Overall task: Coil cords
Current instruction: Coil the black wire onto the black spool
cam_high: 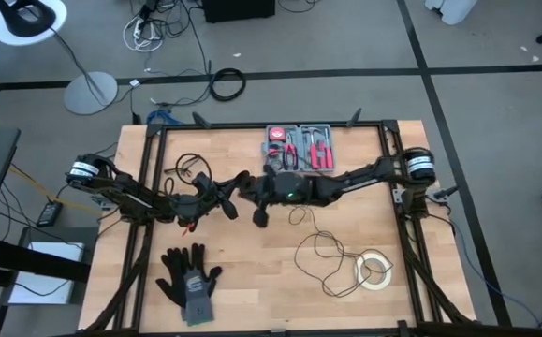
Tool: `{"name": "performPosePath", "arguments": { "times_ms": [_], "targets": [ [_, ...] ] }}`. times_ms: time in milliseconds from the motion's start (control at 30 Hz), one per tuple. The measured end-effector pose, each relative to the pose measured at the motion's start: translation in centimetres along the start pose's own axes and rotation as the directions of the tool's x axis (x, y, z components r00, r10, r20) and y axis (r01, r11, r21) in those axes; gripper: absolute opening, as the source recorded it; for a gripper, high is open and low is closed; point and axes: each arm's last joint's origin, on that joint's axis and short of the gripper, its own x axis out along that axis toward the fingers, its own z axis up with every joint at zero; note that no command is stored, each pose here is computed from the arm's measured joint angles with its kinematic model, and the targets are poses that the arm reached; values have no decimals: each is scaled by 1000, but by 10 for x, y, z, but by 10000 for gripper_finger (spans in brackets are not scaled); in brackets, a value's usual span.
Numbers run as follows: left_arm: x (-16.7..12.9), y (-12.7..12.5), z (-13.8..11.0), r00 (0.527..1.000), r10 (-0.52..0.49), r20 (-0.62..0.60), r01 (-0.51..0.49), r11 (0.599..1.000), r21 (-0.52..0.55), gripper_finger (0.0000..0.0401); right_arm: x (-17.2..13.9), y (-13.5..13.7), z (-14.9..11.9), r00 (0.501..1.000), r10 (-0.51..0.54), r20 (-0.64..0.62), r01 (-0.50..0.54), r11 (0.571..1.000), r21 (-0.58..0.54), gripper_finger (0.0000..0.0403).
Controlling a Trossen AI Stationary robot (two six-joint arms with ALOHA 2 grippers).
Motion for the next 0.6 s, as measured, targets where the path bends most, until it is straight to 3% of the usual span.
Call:
{"name": "performPosePath", "arguments": {
  "times_ms": [100,267,500,600],
  "targets": [
    [0,0,0,1000,-4,1,4,1000,-14,0,16,3,-10,996,4,-91,-6,1000,-17,0],
    [0,0,0,1000,-7,3,7,1000,-29,0,25,-2,-42,956,-39,-289,55,997,47,2],
    [0,-1,4,1000,-1,27,2,999,-54,0,11,-8,-86,888,-44,-457,91,993,80,31],
    [0,-1,2,1000,-3,17,3,999,-43,0,3,-10,-96,882,-43,-469,111,987,118,41]
  ]
}}
